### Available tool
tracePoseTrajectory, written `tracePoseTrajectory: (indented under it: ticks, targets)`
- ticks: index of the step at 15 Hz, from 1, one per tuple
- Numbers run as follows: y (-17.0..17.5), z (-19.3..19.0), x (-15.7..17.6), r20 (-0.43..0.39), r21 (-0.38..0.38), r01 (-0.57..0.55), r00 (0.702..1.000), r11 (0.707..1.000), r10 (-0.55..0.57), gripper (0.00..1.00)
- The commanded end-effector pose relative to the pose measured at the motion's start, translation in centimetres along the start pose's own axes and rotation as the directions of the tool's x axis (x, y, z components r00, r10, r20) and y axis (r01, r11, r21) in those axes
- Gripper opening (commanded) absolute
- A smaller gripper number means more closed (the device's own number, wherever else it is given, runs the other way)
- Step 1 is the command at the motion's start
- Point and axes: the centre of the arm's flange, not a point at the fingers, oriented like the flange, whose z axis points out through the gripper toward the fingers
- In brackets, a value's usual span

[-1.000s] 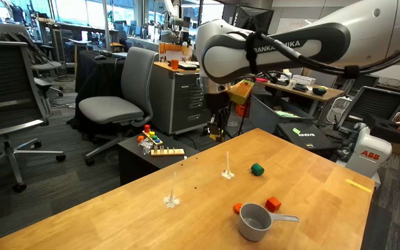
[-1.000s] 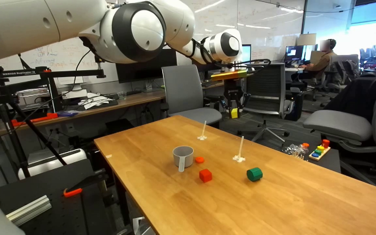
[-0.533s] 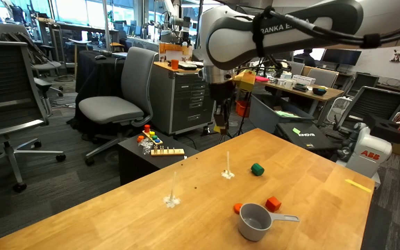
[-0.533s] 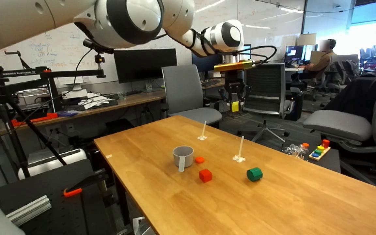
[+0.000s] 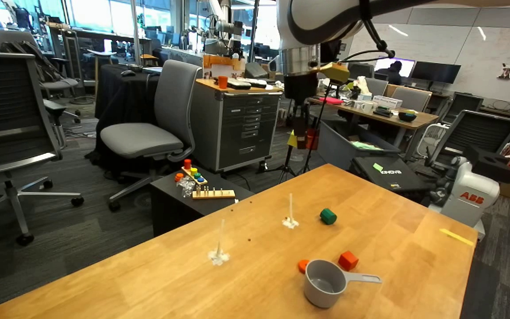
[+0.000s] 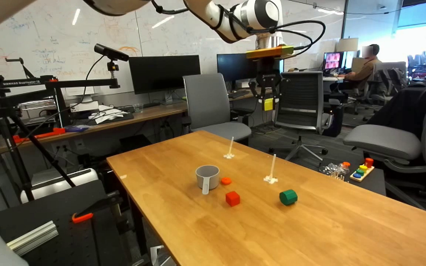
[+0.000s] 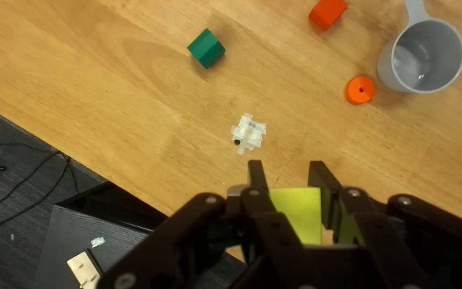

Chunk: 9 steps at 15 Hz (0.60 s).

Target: Put the three blocks in the gray cup

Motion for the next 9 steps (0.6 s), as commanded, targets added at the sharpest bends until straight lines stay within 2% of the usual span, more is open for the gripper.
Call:
tracePoseTrajectory:
  ticks: [1, 4, 7, 9]
  targets:
    - [-3.1, 0.7, -7.4, 0.044, 0.000, 0.089, 0.995, 0.996, -0.089, 0.08]
    - [-4.3, 1.2, -8.8, 0.096, 0.035, 0.165, 0.981, 0.986, -0.168, 0.08]
    - [-6.1, 2.8, -10.8, 0.245, 0.119, 0.234, 0.935, 0.965, -0.257, 0.08]
    - [-7.9, 4.0, -12.6, 0.330, 0.161, 0.274, 0.890, 0.948, -0.313, 0.08]
